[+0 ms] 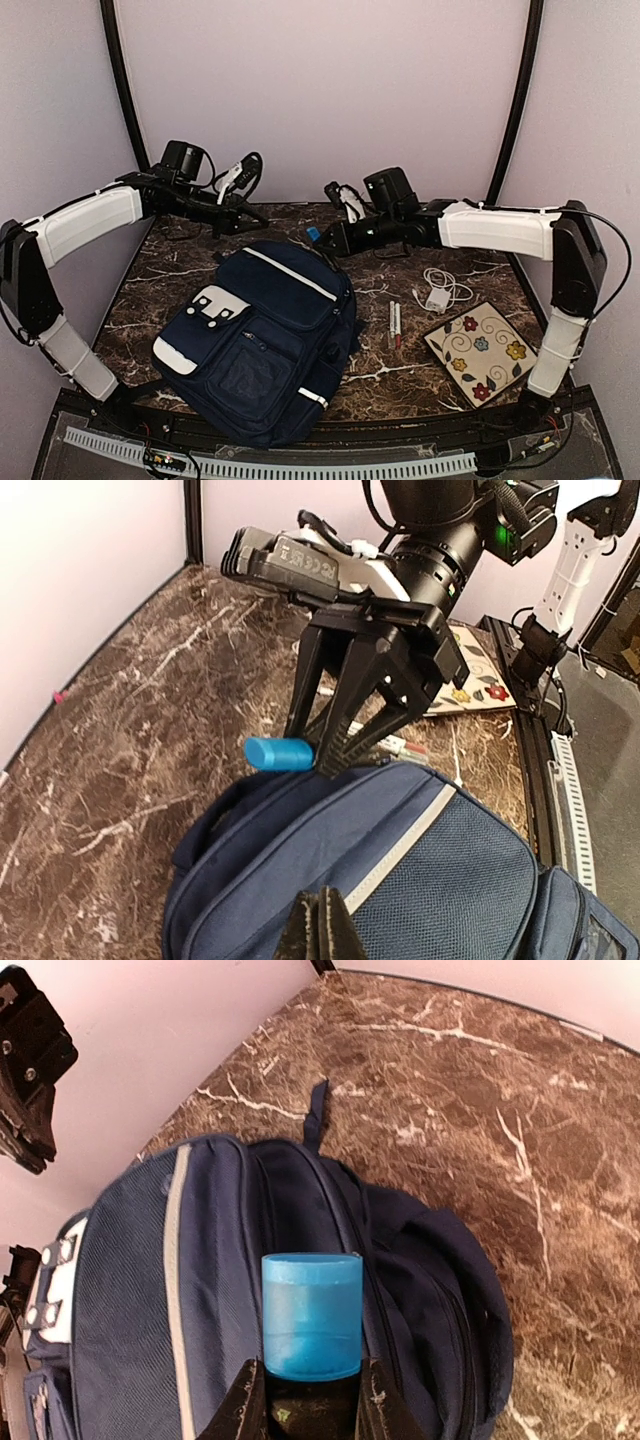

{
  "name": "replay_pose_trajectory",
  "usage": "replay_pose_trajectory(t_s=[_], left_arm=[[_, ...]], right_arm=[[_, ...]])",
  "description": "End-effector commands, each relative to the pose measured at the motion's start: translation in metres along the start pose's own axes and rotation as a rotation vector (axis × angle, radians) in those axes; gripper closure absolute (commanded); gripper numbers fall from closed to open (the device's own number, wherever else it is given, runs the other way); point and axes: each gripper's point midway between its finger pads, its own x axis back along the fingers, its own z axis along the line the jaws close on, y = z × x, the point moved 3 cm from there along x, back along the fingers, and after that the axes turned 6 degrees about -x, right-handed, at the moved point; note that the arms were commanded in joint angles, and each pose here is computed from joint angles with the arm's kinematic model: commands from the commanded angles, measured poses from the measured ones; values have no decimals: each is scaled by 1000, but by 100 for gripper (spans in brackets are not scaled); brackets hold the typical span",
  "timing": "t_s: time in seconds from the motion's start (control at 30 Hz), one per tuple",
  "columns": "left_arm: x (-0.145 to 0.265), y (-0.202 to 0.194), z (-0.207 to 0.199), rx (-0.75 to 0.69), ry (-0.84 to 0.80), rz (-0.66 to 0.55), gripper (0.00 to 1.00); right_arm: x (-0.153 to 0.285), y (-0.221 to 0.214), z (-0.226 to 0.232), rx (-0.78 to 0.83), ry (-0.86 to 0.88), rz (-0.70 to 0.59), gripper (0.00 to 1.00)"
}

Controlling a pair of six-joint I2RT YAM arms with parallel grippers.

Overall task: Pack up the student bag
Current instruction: Pick up the upper front pocket of the student bag.

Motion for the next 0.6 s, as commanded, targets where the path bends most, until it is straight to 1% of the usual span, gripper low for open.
replay_pose_trajectory(t_s=[0.0, 0.13, 0.2, 0.27, 0.3, 0.37, 0.43, 0.5, 0.57], left_arm=[[-4, 0, 8, 33, 23, 0, 99], [-16, -29, 33, 195, 92, 160, 80], [-19, -41, 36, 250, 109, 193, 68], [-21, -52, 40, 298, 150, 222, 53], [-21, -59, 44, 319, 183, 250, 41], [-21, -77, 50, 370, 233, 325, 29], [-22, -92, 47, 411, 218, 382, 20], [-25, -100, 37, 431, 158, 401, 16], [-28, -101, 24, 432, 74, 381, 14]], right_arm=[[-4, 19, 17, 51, 34, -37, 100], [0, 23, -6, -8, -53, -31, 100], [8, 23, -18, -29, -110, -29, 100], [19, 17, -34, -60, -186, -25, 100], [26, 13, -45, -80, -244, -22, 100], [36, -2, -59, -104, -331, 10, 100], [45, -20, -67, -122, -385, 43, 100], [51, -35, -69, -146, -388, 52, 100], [53, -45, -68, -156, -359, 49, 100]])
